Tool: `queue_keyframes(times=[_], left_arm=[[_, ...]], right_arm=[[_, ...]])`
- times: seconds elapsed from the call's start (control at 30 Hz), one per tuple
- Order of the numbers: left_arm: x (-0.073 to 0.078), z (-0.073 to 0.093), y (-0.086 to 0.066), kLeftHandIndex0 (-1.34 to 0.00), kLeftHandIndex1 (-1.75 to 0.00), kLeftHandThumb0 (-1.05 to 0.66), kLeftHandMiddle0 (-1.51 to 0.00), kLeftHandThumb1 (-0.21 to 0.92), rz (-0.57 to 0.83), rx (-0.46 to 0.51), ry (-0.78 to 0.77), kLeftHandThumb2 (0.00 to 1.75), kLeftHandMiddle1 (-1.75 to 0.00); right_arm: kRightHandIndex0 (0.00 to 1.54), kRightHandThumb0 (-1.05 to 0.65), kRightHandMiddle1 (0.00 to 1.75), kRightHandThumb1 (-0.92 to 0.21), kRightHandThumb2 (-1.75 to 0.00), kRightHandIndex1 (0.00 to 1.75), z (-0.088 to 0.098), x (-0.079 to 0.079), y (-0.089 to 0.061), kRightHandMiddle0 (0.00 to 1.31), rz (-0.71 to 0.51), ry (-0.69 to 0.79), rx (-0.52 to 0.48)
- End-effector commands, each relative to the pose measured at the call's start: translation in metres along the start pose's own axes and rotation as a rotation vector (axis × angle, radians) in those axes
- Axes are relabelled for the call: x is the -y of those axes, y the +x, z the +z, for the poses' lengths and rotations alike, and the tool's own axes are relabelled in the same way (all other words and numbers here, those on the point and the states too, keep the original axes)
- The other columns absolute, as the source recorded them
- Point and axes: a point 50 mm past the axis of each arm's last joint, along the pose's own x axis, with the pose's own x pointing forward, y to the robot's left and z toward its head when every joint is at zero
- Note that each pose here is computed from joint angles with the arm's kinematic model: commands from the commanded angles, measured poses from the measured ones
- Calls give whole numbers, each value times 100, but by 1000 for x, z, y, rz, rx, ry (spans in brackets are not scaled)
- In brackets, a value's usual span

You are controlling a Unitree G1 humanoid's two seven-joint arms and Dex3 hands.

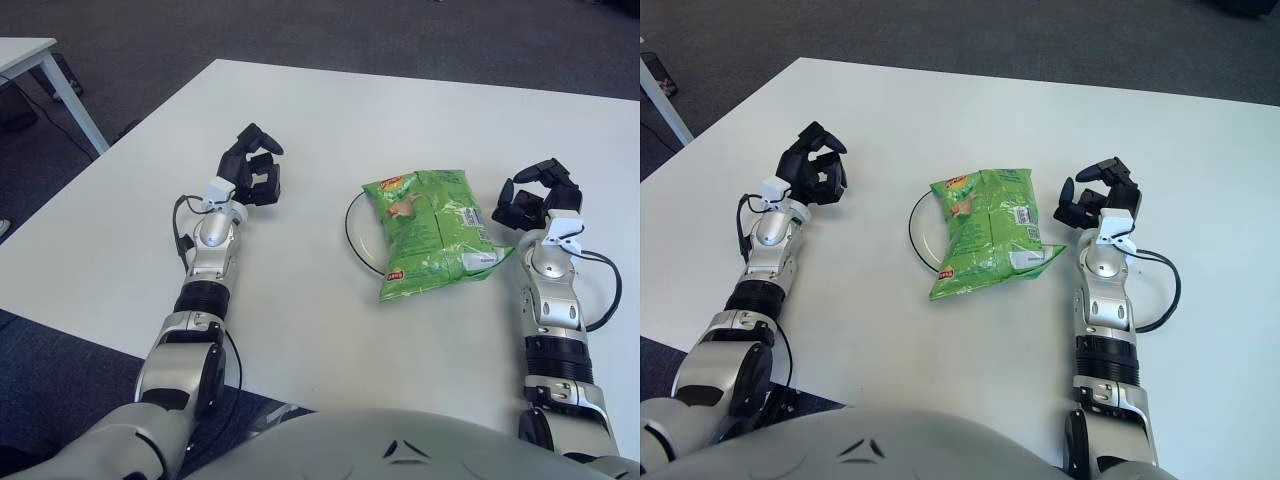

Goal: Put the snack into the plate.

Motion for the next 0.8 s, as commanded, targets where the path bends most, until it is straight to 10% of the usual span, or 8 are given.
queue_keyframes(times=[0.0,0.77], left_arm=[[24,-49,-52,-43,-175,-41,-104,56,-29,-249,-85,101,-175],[27,-55,-59,-43,-175,-41,-103,56,9,-321,-94,101,-175]], right_arm=[[134,-50,175,-26,-139,175,-42,1,-32,66,8,-4,-183],[132,-50,175,-26,-139,175,-41,1,-30,66,11,-10,-191]])
